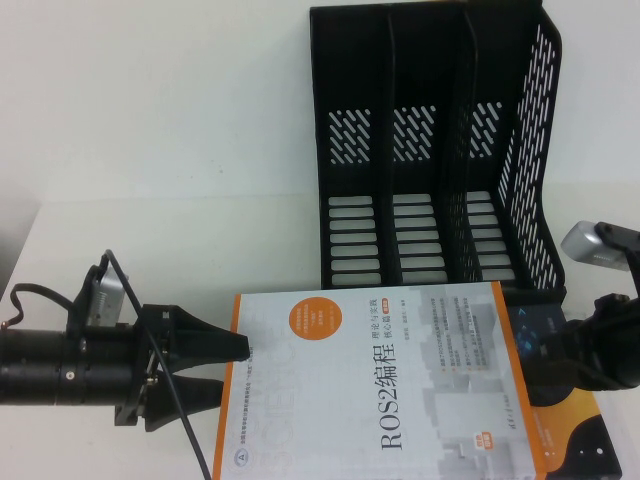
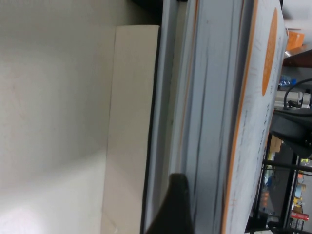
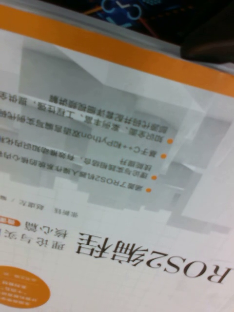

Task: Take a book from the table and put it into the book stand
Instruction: Push book with right arm

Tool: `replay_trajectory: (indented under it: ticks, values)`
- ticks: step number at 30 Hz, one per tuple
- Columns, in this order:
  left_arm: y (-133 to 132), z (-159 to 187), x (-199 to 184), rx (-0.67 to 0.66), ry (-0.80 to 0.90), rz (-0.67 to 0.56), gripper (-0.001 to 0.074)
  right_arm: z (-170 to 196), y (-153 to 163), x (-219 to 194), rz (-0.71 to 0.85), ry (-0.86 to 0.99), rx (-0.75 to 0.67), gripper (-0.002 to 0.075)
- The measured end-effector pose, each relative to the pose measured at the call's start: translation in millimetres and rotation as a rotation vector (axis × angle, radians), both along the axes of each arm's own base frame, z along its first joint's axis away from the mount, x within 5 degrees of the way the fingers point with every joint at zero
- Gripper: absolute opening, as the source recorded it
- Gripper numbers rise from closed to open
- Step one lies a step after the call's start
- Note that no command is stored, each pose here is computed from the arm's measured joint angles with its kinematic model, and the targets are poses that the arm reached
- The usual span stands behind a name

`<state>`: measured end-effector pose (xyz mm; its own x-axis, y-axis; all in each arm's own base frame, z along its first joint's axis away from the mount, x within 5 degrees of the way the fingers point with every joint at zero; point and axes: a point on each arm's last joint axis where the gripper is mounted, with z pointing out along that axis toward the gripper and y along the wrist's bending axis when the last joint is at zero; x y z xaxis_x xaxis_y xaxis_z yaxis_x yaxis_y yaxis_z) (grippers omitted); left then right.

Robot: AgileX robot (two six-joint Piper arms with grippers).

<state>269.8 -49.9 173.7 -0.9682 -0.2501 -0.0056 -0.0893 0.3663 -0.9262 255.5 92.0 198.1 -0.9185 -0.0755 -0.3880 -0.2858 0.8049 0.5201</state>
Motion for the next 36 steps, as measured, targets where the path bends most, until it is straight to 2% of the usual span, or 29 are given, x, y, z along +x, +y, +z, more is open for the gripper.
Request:
replay_trajectory:
  ticks: [26,36]
  values:
    - [0.3,-1.7,-0.8,0.013,0.018,-0.010,0.0596,0.0,0.1,-0.1,0.001,0.001,0.001,-0.0003]
    - [0.7,-28.6,7.3,-0.027,0.093,0.025,0.0596,0.0,0.1,-0.1,0.001,0.001,0.001,-0.0003]
